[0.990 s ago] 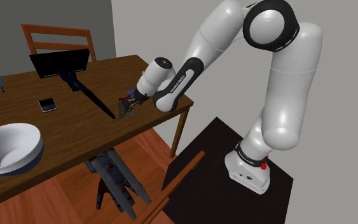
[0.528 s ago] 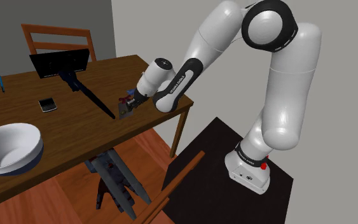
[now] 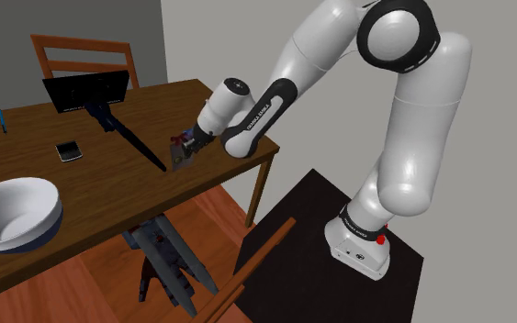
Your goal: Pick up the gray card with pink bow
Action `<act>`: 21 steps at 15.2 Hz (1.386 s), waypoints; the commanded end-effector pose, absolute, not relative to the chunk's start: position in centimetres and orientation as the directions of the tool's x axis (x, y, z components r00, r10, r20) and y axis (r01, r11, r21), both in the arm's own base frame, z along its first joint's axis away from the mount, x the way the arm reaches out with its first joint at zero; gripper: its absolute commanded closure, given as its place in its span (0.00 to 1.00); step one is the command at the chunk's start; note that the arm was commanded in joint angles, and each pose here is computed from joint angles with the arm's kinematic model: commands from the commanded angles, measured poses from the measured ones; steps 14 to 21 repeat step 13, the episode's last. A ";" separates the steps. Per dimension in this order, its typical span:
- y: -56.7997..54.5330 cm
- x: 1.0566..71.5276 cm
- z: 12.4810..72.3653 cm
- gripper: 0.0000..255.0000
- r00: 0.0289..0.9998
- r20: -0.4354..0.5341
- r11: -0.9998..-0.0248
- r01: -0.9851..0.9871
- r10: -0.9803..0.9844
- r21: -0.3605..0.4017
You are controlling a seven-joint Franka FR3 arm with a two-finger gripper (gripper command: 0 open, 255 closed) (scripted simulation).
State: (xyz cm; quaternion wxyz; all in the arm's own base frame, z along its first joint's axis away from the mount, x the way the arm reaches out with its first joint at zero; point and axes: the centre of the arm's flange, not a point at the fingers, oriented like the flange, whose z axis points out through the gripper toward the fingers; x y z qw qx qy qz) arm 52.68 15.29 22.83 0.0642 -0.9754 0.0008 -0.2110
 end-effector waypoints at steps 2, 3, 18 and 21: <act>15.2 52.6 24.4 1.00 0.911 0.411 -0.992 0.026 -0.028 -0.125; 15.2 52.6 24.9 1.00 0.911 0.411 -0.992 0.026 -0.028 -0.125; 15.2 52.6 29.2 1.00 0.911 0.411 -0.992 0.026 -0.028 -0.125; 15.2 52.6 29.2 1.00 0.911 0.411 -0.992 0.026 -0.028 -0.125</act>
